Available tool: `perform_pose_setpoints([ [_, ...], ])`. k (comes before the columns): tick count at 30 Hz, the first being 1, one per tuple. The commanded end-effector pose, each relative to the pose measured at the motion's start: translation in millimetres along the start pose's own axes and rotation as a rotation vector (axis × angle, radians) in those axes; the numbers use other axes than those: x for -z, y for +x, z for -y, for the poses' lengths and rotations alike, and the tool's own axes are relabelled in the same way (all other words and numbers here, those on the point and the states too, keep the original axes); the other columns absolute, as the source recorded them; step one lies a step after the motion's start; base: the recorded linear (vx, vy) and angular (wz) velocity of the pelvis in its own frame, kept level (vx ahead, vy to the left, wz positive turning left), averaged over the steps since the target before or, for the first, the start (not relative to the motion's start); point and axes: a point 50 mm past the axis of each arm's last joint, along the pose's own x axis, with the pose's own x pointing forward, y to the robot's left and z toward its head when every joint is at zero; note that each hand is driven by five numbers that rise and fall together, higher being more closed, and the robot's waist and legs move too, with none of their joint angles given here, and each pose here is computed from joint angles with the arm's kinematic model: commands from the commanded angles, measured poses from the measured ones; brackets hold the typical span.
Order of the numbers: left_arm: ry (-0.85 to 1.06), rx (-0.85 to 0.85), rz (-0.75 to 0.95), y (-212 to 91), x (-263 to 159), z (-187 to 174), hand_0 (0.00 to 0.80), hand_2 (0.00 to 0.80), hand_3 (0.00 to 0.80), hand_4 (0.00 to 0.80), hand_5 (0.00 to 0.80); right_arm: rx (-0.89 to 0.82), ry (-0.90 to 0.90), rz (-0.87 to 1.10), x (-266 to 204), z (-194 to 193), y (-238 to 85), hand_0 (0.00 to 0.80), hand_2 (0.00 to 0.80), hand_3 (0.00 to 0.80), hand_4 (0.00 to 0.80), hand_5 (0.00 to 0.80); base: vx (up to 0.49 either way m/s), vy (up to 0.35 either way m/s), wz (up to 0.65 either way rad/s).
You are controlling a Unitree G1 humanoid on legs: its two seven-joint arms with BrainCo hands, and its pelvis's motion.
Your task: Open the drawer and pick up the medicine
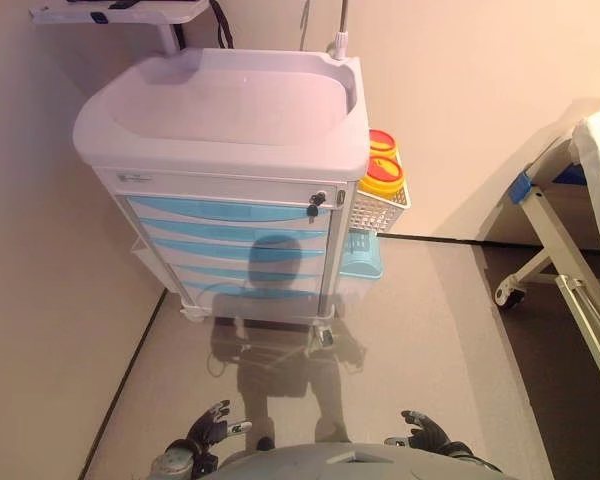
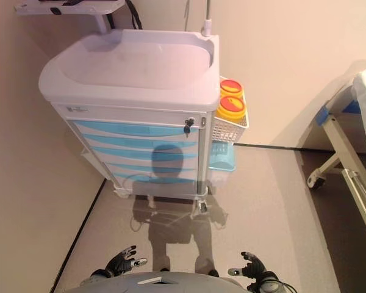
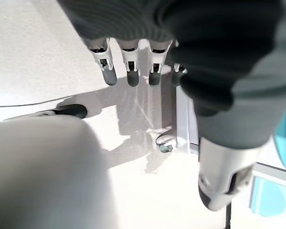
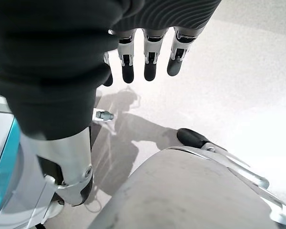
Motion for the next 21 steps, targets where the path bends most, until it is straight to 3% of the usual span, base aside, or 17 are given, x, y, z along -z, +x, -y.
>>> perform_pose_setpoints([
  [1,-0.018,0.038,0.054,9.1,-21.1,8.2,0.000,0.000,0.000,0.000,0.000,-0.009,-0.055,0.046,-24.5,6.6,8.0,0.000,0.000,0.000,0.000,0.000,0.032,0.002,0.00],
  [16,-0.181,-0.088,0.006,3.3,-6.1,-7.6,0.000,0.000,0.000,0.000,0.000,-0.001,-0.058,0.051,-22.1,5.5,6.6,0.000,0.000,0.000,0.000,0.000,0.066,0.002,0.00],
  [17,-0.187,-0.101,0.091,1.0,-11.1,-12.7,0.000,0.000,0.000,0.000,0.000,-0.002,-0.059,0.053,-21.2,5.5,6.2,0.000,0.000,0.000,0.000,0.000,0.083,0.010,-0.01],
  [18,-0.028,0.013,1.102,-55.7,-76.5,-31.1,0.000,0.000,0.000,0.000,0.000,-0.004,-0.062,0.059,-20.3,5.8,5.7,0.000,0.000,0.000,0.000,0.000,0.000,0.000,0.00],
  [21,-0.080,0.086,1.200,-44.6,-148.9,-17.3,0.000,0.000,0.000,0.000,0.000,0.002,-0.044,0.133,-29.4,-1.9,5.5,0.000,0.000,0.000,0.000,0.000,-0.106,-0.112,-0.02],
])
